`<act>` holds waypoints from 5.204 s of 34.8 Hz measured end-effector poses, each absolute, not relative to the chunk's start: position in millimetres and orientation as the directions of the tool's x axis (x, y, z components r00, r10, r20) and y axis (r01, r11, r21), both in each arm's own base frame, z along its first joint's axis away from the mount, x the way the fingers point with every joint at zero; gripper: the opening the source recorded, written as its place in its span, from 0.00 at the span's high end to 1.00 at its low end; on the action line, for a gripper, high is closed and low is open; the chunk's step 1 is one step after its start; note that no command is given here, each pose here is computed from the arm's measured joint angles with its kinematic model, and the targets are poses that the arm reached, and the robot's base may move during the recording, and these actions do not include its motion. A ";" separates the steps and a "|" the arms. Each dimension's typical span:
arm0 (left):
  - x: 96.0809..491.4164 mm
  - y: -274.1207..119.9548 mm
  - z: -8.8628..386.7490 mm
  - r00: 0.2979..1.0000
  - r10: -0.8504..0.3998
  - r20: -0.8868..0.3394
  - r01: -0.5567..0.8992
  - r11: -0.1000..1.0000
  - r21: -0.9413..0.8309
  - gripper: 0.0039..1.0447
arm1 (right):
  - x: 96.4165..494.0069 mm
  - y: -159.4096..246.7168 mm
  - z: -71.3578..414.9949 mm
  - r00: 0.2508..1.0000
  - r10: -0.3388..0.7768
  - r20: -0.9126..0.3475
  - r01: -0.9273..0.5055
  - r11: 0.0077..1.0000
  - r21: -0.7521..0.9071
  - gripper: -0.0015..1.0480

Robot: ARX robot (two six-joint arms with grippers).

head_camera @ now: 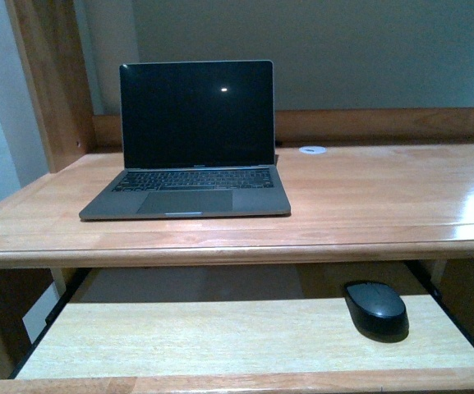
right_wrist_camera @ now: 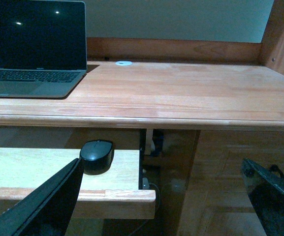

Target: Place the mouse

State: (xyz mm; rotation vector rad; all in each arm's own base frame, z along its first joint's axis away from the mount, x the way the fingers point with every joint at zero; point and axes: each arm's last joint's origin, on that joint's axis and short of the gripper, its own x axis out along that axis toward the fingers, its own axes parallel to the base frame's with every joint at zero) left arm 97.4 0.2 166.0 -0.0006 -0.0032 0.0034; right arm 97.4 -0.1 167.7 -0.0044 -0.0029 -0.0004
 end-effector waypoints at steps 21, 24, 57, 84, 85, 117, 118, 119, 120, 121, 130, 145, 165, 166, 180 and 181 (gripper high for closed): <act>97.4 0.2 166.0 1.000 0.003 0.003 -0.003 1.000 -0.001 0.06 | 202.7 54.4 179.8 0.920 0.149 -0.362 -0.083 0.978 0.190 0.06; 97.4 0.2 166.0 1.000 0.003 0.003 -0.003 1.000 -0.001 0.06 | 211.0 83.2 174.1 0.892 0.238 -0.385 -0.172 0.965 0.197 0.06; 97.4 0.2 166.0 1.000 0.003 0.003 -0.003 1.000 -0.001 0.06 | 302.9 81.5 130.9 0.830 0.143 -0.539 -0.025 0.975 0.220 0.06; 97.4 0.2 166.0 1.000 0.003 0.003 -0.003 1.000 -0.001 0.06 | 340.9 104.2 100.4 0.789 0.098 -0.606 0.026 0.981 0.193 0.06; 97.4 0.2 165.9 1.000 0.003 0.003 -0.003 1.000 -0.001 0.06 | 341.6 104.3 99.8 0.787 0.094 -0.609 0.030 0.981 0.189 0.06; 97.4 0.2 165.9 1.000 0.003 0.003 -0.003 1.000 -0.001 0.06 | 370.9 113.2 86.0 0.772 0.014 -0.636 0.053 0.995 0.086 0.09; 97.4 0.2 166.0 1.000 0.003 0.003 -0.003 1.000 -0.001 0.06 | 371.3 113.3 86.3 0.773 0.013 -0.634 0.054 0.995 0.085 0.13; 97.4 0.2 165.9 1.000 0.003 0.003 -0.003 1.000 -0.001 0.06 | 371.4 113.3 86.4 0.773 0.013 -0.634 0.054 0.995 0.085 0.14; 97.4 0.2 165.9 1.000 0.003 0.003 -0.003 1.000 -0.001 0.06 | 371.4 113.3 86.2 0.773 0.013 -0.634 0.054 0.995 0.085 0.16; 97.4 0.2 165.9 1.000 0.003 0.003 -0.003 1.000 -0.001 0.06 | 371.4 113.3 86.1 0.773 0.013 -0.634 0.054 0.995 0.085 0.18; 97.4 0.2 165.9 1.000 0.003 0.003 -0.003 1.000 -0.001 0.06 | 371.1 113.8 86.0 0.772 0.017 -0.635 0.051 0.995 0.089 0.38; 97.4 0.2 166.0 1.000 0.003 0.003 -0.003 1.000 -0.001 0.06 | 331.5 109.3 110.0 0.807 0.073 -0.586 0.009 0.991 0.137 0.39; 97.4 0.2 165.9 1.000 0.003 0.003 -0.003 1.000 -0.001 0.06 | 296.1 96.7 145.9 0.857 0.053 -0.512 0.036 0.986 0.161 0.39; 97.4 0.2 165.9 1.000 0.003 0.002 -0.003 1.000 -0.001 0.06 | 296.9 95.8 146.6 0.859 0.047 -0.510 0.041 0.986 0.160 0.39; 97.4 0.2 166.0 1.000 0.003 0.003 -0.003 1.000 -0.001 0.06 | 344.8 93.9 184.0 0.900 -0.004 -0.436 0.092 0.979 0.181 0.39; 97.4 0.2 166.0 1.000 0.003 0.003 -0.003 1.000 -0.001 0.06 | 349.0 94.5 181.6 0.895 -0.007 -0.446 0.095 0.980 0.176 0.39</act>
